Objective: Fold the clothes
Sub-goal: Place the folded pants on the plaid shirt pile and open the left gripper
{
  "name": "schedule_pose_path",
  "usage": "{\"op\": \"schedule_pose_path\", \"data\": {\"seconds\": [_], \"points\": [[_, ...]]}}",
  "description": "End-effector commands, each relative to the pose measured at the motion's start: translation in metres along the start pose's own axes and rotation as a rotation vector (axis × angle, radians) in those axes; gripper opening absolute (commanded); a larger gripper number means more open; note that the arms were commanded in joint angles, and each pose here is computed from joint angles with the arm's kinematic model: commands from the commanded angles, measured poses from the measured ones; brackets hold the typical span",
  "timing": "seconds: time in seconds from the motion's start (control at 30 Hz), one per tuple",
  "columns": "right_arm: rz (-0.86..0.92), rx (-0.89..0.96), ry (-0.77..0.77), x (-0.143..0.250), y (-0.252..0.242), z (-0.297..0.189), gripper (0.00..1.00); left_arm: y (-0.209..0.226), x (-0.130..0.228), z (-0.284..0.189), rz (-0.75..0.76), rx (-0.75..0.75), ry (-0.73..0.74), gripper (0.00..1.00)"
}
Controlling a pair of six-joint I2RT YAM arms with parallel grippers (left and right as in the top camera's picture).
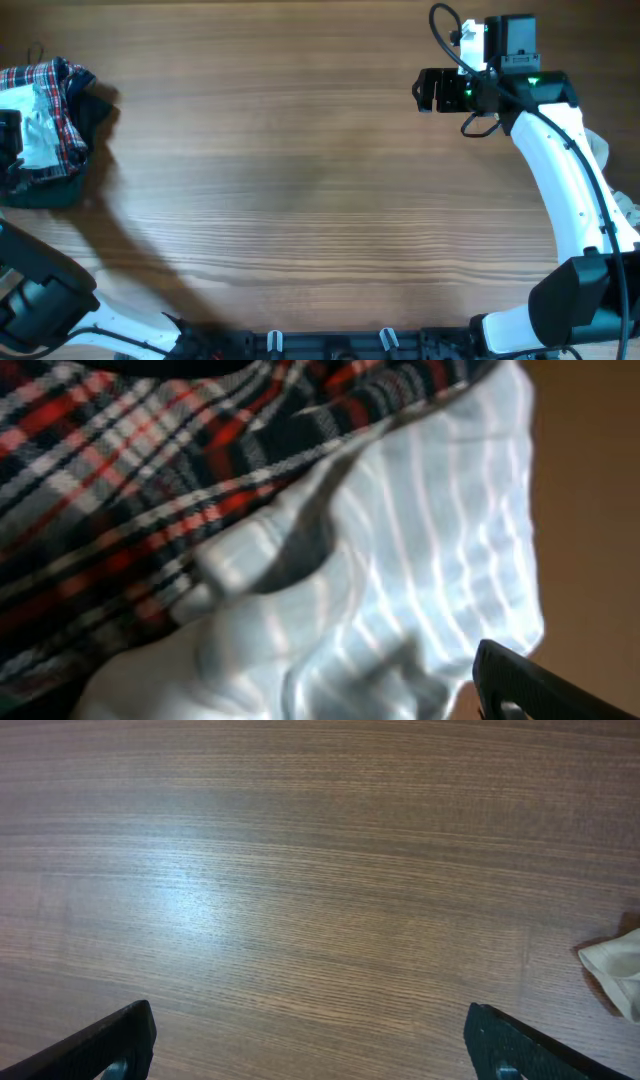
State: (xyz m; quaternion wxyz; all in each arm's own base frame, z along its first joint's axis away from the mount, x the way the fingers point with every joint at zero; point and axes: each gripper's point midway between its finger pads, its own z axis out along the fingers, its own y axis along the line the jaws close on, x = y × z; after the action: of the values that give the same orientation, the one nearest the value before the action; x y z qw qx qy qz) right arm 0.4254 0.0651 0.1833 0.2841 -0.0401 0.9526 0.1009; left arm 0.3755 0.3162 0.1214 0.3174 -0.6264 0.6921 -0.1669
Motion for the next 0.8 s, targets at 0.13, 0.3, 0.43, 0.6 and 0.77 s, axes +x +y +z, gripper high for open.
{"op": "schedule_pose_path", "data": {"seconds": [0.13,0.3,0.43,0.6,0.77], "points": [[0.000,0.021,0.000,-0.001,-0.004,0.002,0.99,-0.078,-0.028,-0.098,0.136,0.179,-0.181,0.99],[0.000,0.021,0.000,-0.001,-0.004,0.002,0.99,-0.084,-0.027,-0.132,0.171,0.161,-0.251,1.00],[0.000,0.021,0.000,-0.001,-0.004,0.002,0.99,-0.093,-0.012,-0.116,0.437,0.132,-0.233,0.13],[0.001,0.021,0.000,-0.001,-0.004,0.002,1.00,-0.101,-0.002,-0.073,0.635,-0.018,-0.300,0.04],[0.000,0.021,0.000,-0.001,-0.004,0.002,0.99,-0.089,0.003,-0.022,0.670,-0.114,-0.297,0.04]]}}
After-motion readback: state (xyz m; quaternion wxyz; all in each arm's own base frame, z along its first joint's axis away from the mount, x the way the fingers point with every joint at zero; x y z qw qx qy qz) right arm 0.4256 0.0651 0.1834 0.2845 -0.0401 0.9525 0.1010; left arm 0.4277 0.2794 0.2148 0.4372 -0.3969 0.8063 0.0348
